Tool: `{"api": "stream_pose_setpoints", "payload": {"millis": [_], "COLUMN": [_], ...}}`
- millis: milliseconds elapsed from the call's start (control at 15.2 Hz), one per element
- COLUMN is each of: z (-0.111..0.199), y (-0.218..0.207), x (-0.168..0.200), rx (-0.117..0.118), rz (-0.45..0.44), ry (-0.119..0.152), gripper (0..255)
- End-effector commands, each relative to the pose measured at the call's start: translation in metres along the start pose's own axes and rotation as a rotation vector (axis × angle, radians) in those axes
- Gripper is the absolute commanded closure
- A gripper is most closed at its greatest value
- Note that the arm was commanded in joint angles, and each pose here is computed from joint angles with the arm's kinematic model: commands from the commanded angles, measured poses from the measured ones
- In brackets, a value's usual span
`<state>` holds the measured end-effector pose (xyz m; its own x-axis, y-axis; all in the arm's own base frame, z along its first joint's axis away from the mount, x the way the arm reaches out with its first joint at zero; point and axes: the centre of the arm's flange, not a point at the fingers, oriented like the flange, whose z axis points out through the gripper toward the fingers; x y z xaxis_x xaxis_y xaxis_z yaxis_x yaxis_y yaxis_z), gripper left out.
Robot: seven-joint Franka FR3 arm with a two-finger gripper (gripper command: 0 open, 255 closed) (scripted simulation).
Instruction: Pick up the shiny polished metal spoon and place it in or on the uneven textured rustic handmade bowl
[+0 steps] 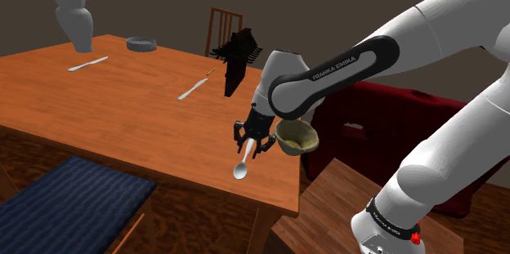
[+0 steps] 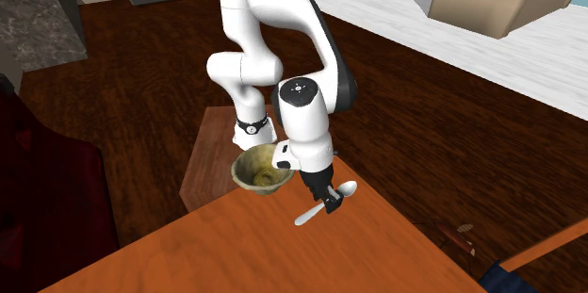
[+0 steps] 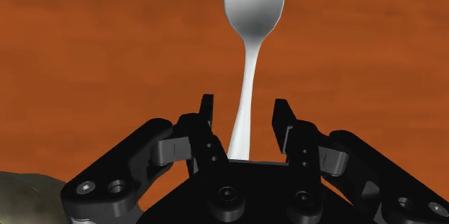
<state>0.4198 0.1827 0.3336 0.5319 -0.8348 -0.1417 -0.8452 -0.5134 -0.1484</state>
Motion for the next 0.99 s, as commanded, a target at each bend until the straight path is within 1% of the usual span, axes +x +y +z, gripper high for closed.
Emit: {"api": "stream_pose_setpoints", "payload": {"millis": [0,462,924], "z": [0.001,0.001,-0.035], "y": [0.0,0.0,-0.006], "x": [0.0,0.0,-0.005], "rx": [0.002,0.002,0.002], "rz": [-0.001,-0.001,-0.001], "ry": [0.0,0.0,0.0], "gripper": [255,255,255]}}
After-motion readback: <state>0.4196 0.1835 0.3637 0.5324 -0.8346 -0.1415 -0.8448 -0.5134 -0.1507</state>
